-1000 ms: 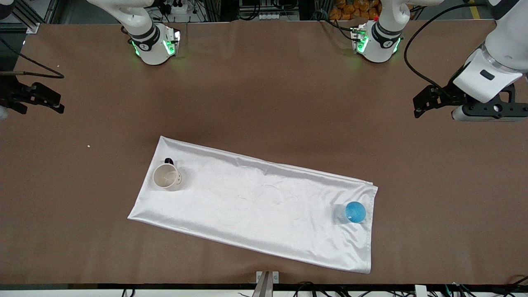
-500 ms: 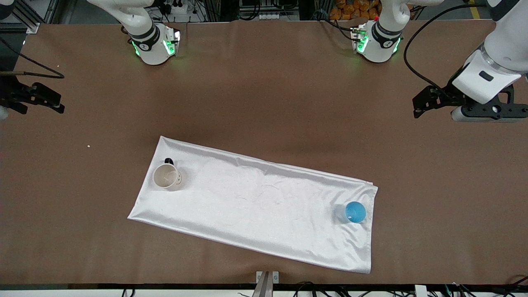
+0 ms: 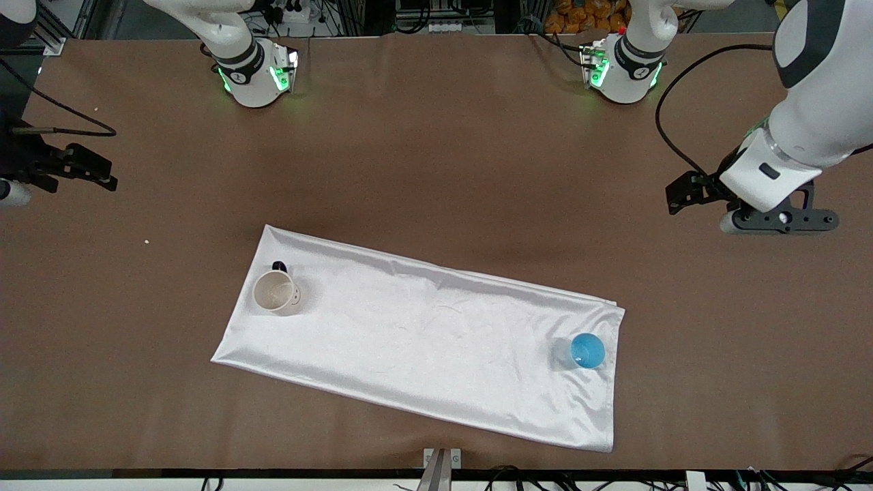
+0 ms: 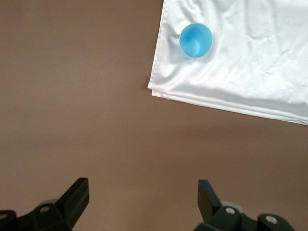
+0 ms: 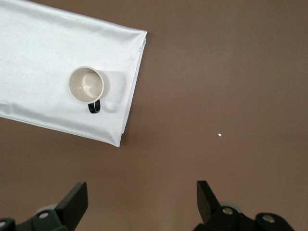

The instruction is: Place blue cup into white mug on table

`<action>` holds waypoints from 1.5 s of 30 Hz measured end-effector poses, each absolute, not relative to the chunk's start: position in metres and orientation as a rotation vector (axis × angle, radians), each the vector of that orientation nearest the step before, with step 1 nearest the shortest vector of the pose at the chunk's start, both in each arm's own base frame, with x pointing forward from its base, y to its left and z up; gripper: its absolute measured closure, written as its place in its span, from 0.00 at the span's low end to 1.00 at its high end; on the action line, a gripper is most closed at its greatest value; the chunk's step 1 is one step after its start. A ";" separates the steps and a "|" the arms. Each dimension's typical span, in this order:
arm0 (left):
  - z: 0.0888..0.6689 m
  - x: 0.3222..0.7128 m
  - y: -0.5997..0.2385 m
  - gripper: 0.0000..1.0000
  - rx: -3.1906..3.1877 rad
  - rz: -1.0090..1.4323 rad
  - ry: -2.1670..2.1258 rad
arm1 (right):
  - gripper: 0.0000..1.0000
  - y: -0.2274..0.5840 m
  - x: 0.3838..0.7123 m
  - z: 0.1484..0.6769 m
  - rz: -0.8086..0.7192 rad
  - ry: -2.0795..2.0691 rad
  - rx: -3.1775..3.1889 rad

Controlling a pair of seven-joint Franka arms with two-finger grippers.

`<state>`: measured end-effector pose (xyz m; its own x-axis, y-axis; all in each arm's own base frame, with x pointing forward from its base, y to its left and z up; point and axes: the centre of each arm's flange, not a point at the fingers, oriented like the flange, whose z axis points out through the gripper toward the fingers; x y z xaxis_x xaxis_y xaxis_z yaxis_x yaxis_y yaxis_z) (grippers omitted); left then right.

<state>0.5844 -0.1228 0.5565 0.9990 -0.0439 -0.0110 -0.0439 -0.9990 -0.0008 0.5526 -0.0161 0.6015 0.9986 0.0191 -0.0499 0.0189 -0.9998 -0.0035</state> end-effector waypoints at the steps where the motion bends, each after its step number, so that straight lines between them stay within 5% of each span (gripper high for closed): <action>1: 0.551 0.587 -0.125 0.00 -3.139 0.018 0.072 | 0.00 -0.014 0.554 0.599 0.086 -0.035 -3.135; 20: 0.458 0.631 -0.166 0.00 -3.105 -0.017 0.298 | 0.00 0.003 0.596 0.500 0.211 0.076 -3.042; 38: 0.414 0.661 -0.172 0.81 -3.079 -0.100 0.517 | 0.00 0.094 0.606 0.403 0.438 0.221 -3.038; 41: 0.408 0.670 -0.174 0.81 -3.076 -0.113 0.536 | 0.00 0.094 0.604 0.381 0.455 0.231 -3.038; 45: 0.398 0.682 -0.178 0.62 -3.075 -0.139 0.543 | 0.00 0.096 0.599 0.353 0.470 0.247 -3.037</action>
<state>0.6816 -0.1777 0.3984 0.9356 -0.3428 0.0848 -0.3413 -0.9394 -0.0311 0.5988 0.0956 0.3532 0.9408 -0.1489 -0.3045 -0.1667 -0.9855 -0.0330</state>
